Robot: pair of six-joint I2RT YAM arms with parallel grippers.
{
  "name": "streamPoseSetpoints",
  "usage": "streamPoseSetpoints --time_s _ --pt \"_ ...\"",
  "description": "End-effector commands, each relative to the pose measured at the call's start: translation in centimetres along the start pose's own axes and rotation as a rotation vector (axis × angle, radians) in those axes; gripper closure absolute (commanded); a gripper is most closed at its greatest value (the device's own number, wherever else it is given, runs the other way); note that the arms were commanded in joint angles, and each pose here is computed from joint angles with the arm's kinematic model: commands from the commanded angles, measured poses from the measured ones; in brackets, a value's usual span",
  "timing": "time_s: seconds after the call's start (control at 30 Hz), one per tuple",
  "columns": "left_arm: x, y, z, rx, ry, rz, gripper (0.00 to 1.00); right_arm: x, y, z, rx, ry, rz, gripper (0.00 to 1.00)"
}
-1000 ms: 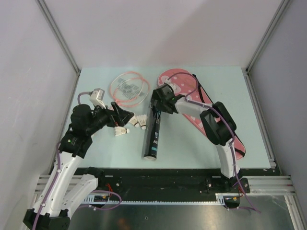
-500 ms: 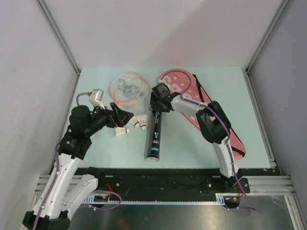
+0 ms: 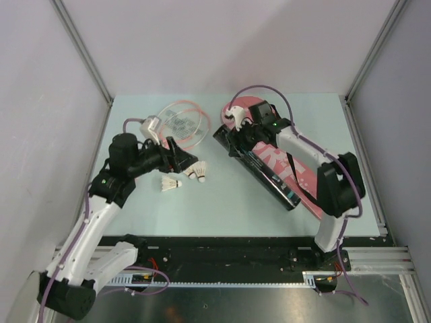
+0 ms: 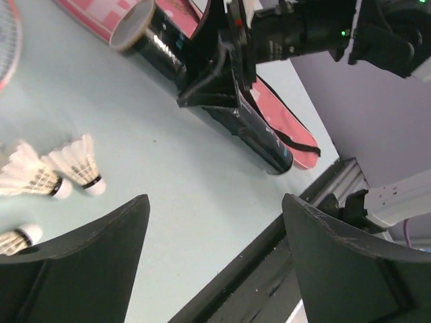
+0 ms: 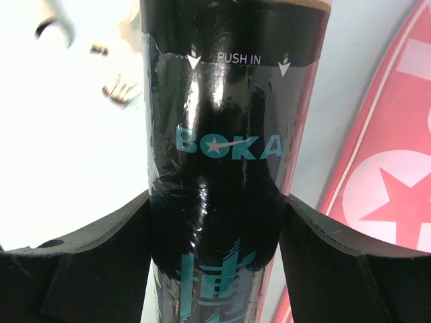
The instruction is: Pack up the badminton gear
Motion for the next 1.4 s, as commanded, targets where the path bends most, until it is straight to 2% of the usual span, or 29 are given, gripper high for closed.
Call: streamPoseSetpoints --time_s 0.0,0.07,0.17,0.33,0.43,0.57,1.03,1.23,1.37 --pt "1.3 -3.6 1.3 0.056 0.077 -0.14 0.19 -3.5 3.5 -0.7 -0.332 -0.014 0.118 0.54" --pt "1.9 -4.3 1.8 0.062 0.101 -0.168 0.24 -3.9 4.2 -2.1 -0.331 0.004 0.12 0.58" --pt "3.8 -4.3 1.4 0.083 0.168 -0.191 0.32 -4.6 5.8 -2.9 -0.393 -0.01 0.075 0.58" --pt "6.9 -3.8 -0.7 0.11 0.268 -0.184 0.4 -7.1 8.2 -1.1 -0.463 -0.112 0.021 0.59" --pt "7.2 -3.5 -1.4 0.091 0.296 -0.183 0.44 -7.8 9.4 -0.6 -0.513 -0.168 -0.015 0.6" --pt "7.2 -3.4 -2.6 0.113 0.335 -0.21 0.53 -8.3 10.3 -0.8 -0.541 -0.18 -0.029 0.61" --pt "5.9 -3.7 -5.3 0.202 0.397 -0.301 0.6 -9.6 11.3 0.0 -0.546 -0.258 0.017 0.63" --pt "5.7 -2.9 -5.5 0.311 0.361 -0.279 0.62 -10.6 11.9 0.5 -0.544 -0.306 0.064 0.66" --pt "6.1 -2.8 -5.4 0.324 0.361 -0.269 0.64 -10.6 12.2 0.5 -0.545 -0.317 0.086 0.66"
Point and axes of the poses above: each gripper's point midway between its finger pads, its own x axis out along the fingers, its own y axis along the line the jaws close on, z = x × y, the point moved 2 cm from there along -x, back along the fingers, and after that the axes turned 9 degrees about -x, right-handed, at the moved point
